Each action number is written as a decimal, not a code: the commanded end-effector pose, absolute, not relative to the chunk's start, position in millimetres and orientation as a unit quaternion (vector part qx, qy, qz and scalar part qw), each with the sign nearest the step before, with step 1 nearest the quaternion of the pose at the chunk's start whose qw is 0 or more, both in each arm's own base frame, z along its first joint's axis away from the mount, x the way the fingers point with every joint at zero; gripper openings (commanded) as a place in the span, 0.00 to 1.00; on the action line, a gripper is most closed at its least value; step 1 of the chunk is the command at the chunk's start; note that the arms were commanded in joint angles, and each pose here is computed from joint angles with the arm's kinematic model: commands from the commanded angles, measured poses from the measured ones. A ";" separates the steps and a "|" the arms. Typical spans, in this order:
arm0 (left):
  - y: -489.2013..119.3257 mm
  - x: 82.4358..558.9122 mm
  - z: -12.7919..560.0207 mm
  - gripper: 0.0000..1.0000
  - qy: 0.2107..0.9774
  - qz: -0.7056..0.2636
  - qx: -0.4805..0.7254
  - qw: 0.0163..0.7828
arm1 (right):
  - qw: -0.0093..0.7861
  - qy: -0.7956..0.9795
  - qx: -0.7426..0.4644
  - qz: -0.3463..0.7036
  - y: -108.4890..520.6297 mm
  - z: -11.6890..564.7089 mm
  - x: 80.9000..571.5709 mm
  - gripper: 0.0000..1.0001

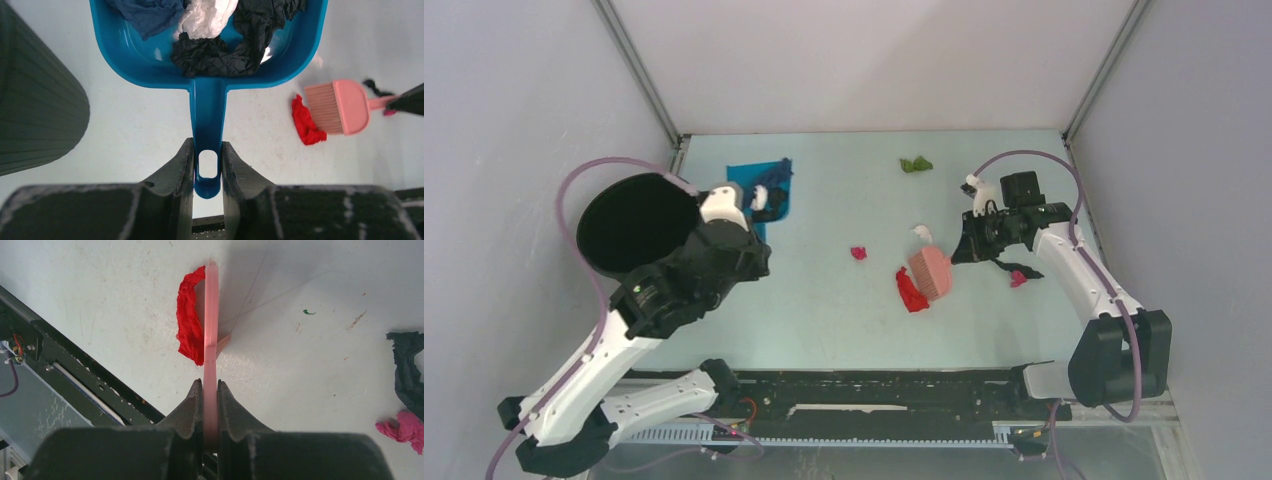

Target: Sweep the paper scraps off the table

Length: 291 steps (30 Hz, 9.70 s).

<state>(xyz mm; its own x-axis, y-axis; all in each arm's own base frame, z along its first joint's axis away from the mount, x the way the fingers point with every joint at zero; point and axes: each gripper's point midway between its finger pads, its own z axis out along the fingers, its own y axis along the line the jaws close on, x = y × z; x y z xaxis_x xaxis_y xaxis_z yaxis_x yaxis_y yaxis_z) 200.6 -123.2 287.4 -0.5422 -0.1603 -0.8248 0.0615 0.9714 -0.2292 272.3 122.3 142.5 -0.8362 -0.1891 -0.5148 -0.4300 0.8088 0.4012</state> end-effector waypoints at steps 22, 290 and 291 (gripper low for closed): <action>-27.3 203.6 366.3 0.00 0.736 -0.181 -0.292 0.583 | 0.245 0.919 -0.181 0.252 120.2 136.1 283.0 0.00; -264.5 162.6 79.1 0.00 0.938 -0.043 0.309 0.149 | 0.326 0.877 -0.285 0.210 168.3 257.0 307.3 0.00; -260.7 159.2 79.4 0.00 0.941 -0.044 0.301 0.146 | 0.338 0.874 -0.291 0.195 167.5 261.3 315.9 0.00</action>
